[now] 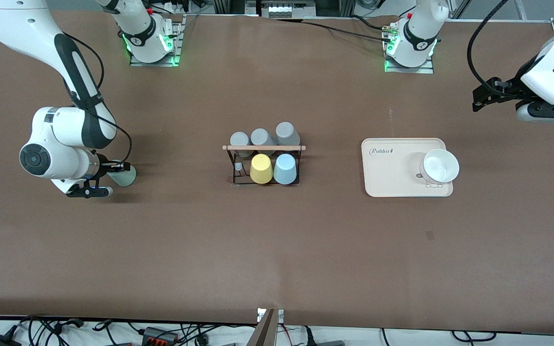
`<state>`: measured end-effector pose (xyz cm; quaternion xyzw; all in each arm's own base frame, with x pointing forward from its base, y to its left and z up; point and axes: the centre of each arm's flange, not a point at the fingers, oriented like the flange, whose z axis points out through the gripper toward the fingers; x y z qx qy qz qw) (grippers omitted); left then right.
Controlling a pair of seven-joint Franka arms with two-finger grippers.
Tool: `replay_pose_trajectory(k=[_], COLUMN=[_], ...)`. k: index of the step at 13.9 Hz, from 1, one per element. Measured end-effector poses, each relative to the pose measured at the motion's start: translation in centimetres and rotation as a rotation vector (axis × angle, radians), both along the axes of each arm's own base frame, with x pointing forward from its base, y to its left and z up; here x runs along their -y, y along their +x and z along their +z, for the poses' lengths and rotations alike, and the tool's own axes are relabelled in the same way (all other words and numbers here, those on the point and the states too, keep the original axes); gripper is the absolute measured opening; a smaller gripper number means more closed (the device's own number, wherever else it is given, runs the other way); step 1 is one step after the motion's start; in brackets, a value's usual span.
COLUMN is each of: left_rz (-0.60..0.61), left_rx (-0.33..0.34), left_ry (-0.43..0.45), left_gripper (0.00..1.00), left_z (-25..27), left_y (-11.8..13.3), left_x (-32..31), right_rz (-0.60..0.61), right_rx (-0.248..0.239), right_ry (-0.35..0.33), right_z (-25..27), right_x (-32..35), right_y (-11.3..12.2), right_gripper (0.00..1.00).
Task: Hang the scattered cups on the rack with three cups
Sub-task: 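Grasp the pale green cup with the right gripper while the left gripper withdraws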
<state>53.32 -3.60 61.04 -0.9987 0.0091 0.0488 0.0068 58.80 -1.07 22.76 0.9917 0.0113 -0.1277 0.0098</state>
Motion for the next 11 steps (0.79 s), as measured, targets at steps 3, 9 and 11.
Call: replay_pose_trajectory(k=[3,9,11], left_rz=[0.037,0.037,0.033], left_rx=[-0.011,-0.006,-0.005], left_ry=[0.001,0.001,0.0], left_gripper=[1.0,1.0,1.0], left_z=[-0.2,-0.1,-0.1], left_y=[0.0,0.2,0.5], left_x=[-2.0,-2.0,-1.8], right_rz=[0.005,0.069,0.078], right_rx=[-0.003,0.059,0.088], right_ry=[0.005,0.058,0.053], right_z=[5.0,19.1,20.5], right_x=[-0.6,-6.6,-10.4], right_y=[2.1,6.4,6.6], right_gripper=[0.67,0.67,0.67])
